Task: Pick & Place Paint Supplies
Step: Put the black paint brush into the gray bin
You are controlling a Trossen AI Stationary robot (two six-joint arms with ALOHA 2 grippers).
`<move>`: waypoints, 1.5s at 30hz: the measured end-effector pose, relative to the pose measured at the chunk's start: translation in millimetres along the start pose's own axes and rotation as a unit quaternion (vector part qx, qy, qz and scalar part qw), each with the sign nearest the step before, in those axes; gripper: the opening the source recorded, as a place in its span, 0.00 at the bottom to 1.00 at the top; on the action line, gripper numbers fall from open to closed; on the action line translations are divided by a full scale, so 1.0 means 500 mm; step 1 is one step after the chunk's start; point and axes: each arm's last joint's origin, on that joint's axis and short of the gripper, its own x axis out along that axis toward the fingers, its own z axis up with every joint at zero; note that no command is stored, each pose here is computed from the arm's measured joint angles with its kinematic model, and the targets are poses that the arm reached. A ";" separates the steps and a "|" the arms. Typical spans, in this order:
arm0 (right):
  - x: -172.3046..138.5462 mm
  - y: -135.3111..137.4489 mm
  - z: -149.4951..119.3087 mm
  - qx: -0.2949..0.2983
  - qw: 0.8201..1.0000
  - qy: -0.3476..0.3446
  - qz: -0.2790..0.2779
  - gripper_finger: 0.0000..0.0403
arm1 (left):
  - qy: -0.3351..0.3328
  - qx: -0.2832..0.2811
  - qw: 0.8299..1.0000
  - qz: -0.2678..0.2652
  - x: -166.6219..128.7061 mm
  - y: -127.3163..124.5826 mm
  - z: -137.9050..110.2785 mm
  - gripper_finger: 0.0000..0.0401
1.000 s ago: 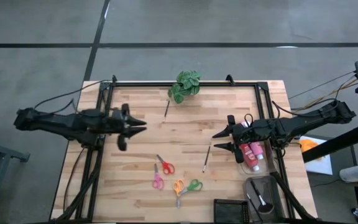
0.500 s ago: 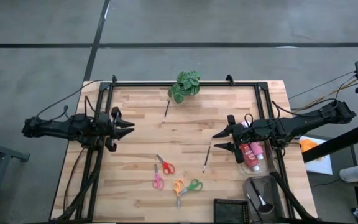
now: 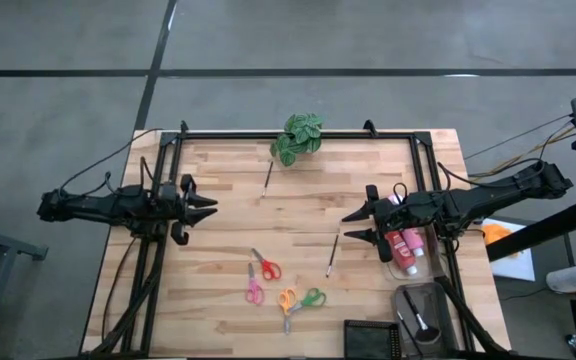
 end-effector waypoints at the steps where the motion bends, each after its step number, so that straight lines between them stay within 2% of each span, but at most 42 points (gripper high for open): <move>1: 0.000 0.000 0.000 0.000 1.000 0.000 0.000 0.42 | 0.004 0.001 1.000 0.001 0.000 0.000 -0.001 0.26; 13: 0.000 0.000 0.000 0.000 1.000 0.000 0.000 0.42 | 0.017 0.003 1.000 0.003 0.000 0.001 -0.007 0.26; 25: 0.000 0.000 0.000 0.000 1.000 0.000 0.000 0.42 | 0.103 0.016 0.994 0.019 -0.004 0.008 -0.040 0.27; 31: 0.000 0.000 0.000 0.000 1.000 0.000 0.000 0.42 | 0.175 0.028 0.984 0.033 -0.012 0.014 -0.067 0.27; 39: 0.000 0.000 0.000 0.000 1.000 0.000 0.000 0.42 | 0.280 0.047 0.958 0.052 -0.032 0.025 -0.103 0.27; 42: 0.000 0.000 0.000 0.000 1.000 0.000 0.000 0.42 | 0.307 0.052 0.949 0.057 -0.038 0.027 -0.112 0.26; 45: 0.000 0.000 0.000 0.000 1.000 0.000 0.000 0.42 | 0.306 0.048 0.949 0.058 -0.038 0.027 -0.112 0.26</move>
